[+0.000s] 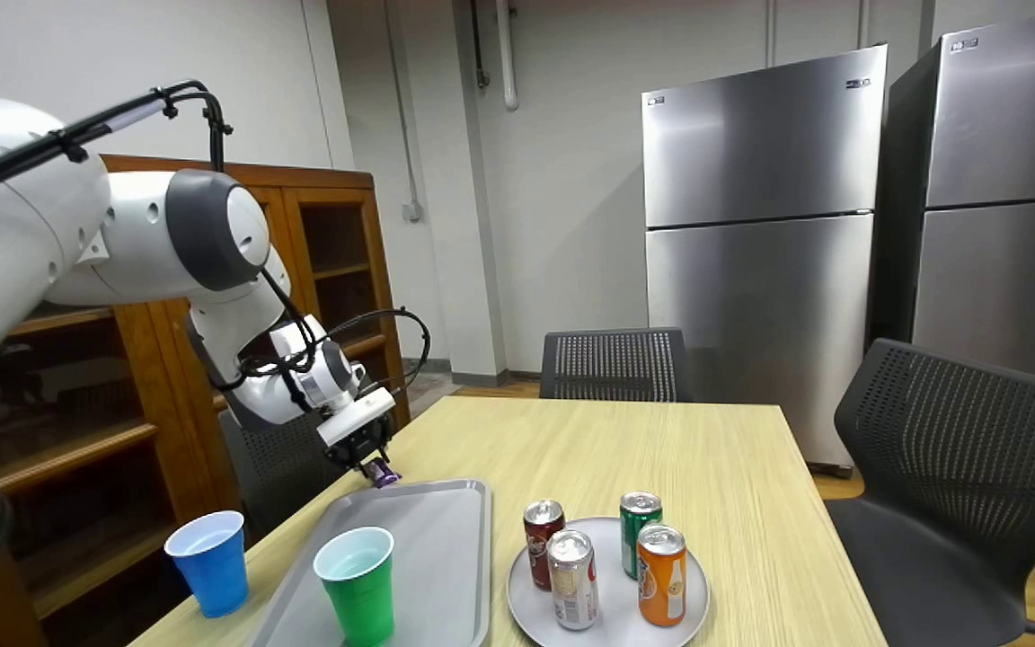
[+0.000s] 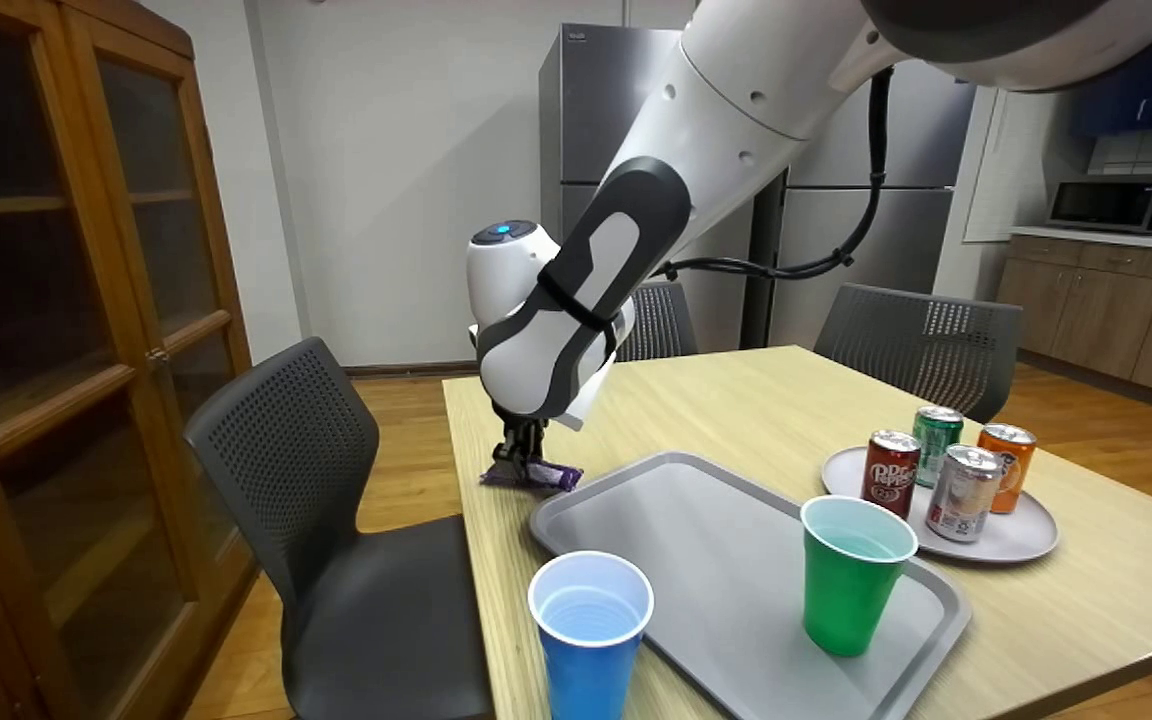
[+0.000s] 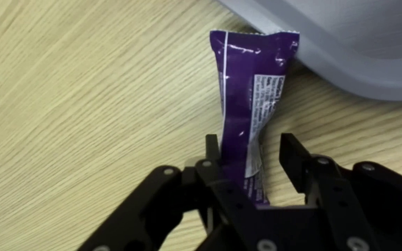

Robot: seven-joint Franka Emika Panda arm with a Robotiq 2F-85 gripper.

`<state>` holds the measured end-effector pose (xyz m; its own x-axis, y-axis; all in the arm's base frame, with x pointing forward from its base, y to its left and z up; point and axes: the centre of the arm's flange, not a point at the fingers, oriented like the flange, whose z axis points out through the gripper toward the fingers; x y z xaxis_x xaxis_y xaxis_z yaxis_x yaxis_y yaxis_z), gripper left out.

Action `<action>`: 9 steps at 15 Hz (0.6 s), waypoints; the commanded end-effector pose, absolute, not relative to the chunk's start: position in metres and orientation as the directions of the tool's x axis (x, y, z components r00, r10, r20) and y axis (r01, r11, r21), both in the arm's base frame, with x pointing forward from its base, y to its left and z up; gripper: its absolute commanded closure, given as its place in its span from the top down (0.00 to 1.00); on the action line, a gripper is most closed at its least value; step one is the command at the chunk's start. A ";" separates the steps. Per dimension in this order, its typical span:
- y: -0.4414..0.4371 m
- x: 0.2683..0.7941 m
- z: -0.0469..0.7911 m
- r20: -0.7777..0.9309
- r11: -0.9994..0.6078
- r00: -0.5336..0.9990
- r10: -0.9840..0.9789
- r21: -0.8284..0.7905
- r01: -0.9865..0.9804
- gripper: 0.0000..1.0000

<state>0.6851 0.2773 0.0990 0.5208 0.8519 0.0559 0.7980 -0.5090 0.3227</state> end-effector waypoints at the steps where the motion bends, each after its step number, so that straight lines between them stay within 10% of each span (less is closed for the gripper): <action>1: 0.286 0.694 0.099 0.051 -0.530 0.549 0.834 0.348 0.773 0.83; 3: 0.288 0.693 0.098 0.067 -0.558 0.571 0.818 0.333 0.760 0.98; 9: 0.267 0.678 0.126 0.086 -0.584 0.594 0.800 0.339 0.737 1.00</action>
